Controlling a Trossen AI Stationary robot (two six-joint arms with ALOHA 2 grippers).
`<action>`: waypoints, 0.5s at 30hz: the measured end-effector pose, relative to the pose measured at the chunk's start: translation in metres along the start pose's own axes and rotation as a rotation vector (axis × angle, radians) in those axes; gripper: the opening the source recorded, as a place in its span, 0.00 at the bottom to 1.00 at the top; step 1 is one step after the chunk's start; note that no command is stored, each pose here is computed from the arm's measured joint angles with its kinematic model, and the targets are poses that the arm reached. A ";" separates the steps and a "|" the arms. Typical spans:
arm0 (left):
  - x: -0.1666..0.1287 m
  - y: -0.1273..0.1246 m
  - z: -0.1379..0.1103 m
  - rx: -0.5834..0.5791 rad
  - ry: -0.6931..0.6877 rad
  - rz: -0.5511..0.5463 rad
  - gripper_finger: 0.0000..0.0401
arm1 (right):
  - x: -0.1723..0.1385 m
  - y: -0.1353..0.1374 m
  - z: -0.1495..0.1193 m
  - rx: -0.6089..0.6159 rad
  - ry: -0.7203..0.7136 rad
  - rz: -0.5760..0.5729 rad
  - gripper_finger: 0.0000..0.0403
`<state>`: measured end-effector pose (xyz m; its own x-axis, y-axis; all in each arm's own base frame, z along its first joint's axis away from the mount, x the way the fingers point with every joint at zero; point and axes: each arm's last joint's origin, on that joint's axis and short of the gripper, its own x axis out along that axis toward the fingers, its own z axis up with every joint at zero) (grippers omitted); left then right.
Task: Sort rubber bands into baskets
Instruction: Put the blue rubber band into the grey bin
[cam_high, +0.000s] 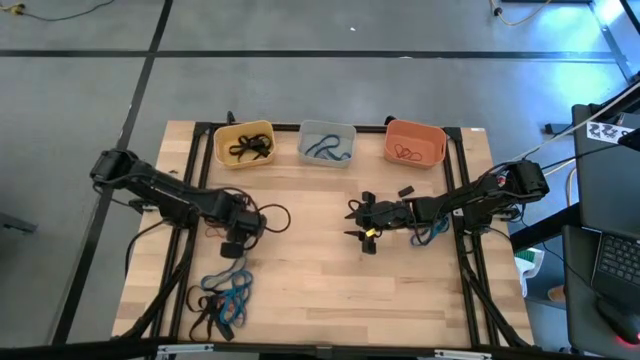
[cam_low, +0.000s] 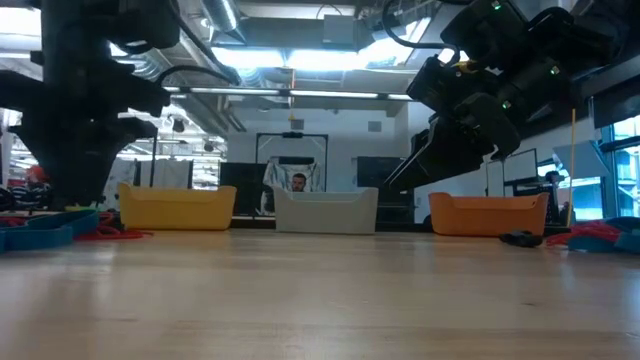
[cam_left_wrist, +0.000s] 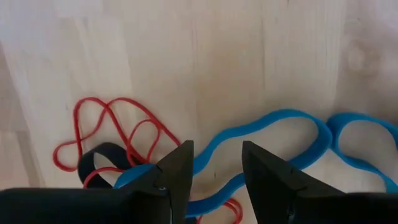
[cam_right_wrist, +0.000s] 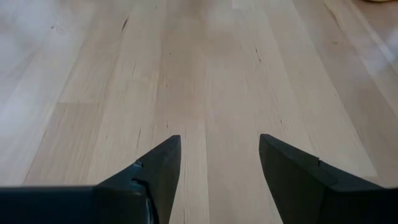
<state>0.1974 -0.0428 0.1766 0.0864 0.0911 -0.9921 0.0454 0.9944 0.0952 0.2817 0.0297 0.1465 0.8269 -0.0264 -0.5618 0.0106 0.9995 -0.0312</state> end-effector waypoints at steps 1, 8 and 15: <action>0.001 -0.001 0.000 0.006 0.006 0.001 0.33 | 0.000 0.000 0.000 0.000 0.000 0.000 0.54; 0.017 -0.009 0.003 0.042 0.089 0.016 0.33 | 0.000 0.000 0.000 0.000 0.001 0.000 0.54; 0.037 -0.011 0.007 0.044 0.180 0.054 0.33 | 0.000 0.000 0.000 0.000 0.001 0.000 0.54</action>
<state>0.2071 -0.0507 0.1394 -0.0892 0.1562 -0.9837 0.0890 0.9849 0.1484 0.2816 0.0296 0.1464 0.8264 -0.0265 -0.5624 0.0106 0.9994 -0.0315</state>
